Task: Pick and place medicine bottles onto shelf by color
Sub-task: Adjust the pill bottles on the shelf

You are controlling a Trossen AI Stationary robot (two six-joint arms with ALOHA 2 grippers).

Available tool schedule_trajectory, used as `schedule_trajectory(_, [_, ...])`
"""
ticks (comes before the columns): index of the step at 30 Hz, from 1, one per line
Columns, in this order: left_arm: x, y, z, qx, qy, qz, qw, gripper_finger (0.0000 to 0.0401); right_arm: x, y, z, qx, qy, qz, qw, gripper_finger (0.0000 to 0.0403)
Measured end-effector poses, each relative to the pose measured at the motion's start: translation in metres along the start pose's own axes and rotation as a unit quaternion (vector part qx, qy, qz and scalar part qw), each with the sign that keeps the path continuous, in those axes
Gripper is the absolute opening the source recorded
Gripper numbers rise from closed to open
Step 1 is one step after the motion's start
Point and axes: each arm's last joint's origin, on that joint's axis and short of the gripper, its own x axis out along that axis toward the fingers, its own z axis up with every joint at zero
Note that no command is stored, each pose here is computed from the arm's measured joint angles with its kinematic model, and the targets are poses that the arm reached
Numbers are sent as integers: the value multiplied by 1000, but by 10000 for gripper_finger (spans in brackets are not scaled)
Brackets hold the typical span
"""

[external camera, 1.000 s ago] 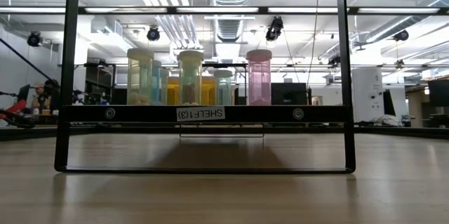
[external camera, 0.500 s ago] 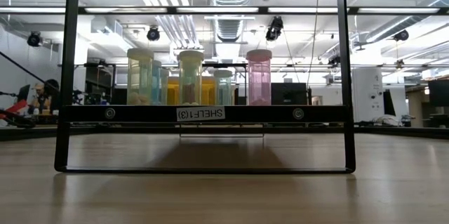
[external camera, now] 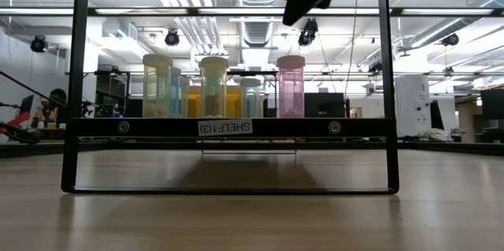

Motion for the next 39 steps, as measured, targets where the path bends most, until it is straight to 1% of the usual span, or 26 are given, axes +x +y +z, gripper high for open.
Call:
schedule_trajectory(3, [-3, -2, -6, 0, 4, -2, 1000, 212, 1, 4, 9, 73, 14, -7, 997, 202])
schedule_trajectory(6, [-7, -4, -14, 1, 8, -4, 1000, 212, -1, 10, 17, 137, 27, -8, 990, 201])
schedule_trajectory(10, [-15, -3, -11, -1, -8, 1, 1000, 212, -13, 18, 24, 232, 27, -7, 972, 201])
schedule_trajectory(14, [-23, -4, -7, -13, -21, -4, 1000, 212, -19, 22, 27, 302, 19, -1, 953, 201])
schedule_trajectory(17, [-26, -5, -6, -14, -23, -10, 1000, 212, -18, 22, 25, 341, 22, -5, 940, 201])
schedule_trajectory(20, [-25, -8, -8, -13, -22, -18, 1000, 212, -17, 24, 23, 364, 27, -9, 931, 201])
schedule_trajectory(22, [-25, -9, -9, -13, -20, -20, 1000, 212, -15, 25, 22, 387, 33, -9, 921, 201])
schedule_trajectory(25, [-25, -9, -10, -13, -20, -20, 1000, 212, -14, 26, 22, 418, 53, 7, 907, 201])
schedule_trajectory(28, [-29, -8, -9, -13, -24, -18, 999, 212, -12, 29, 21, 434, 64, 12, 898, 201])
schedule_trajectory(32, [-37, -7, -9, -14, -33, -15, 999, 212, -1, 32, 17, 441, 82, -10, 894, 201])
schedule_trajectory(34, [-43, -7, -10, -15, -38, -14, 999, 212, 10, 32, 16, 440, 94, -25, 893, 201])
schedule_trajectory(39, [-58, -6, -11, -17, -61, -6, 998, 212, 28, 25, 18, 432, 105, -46, 894, 201])
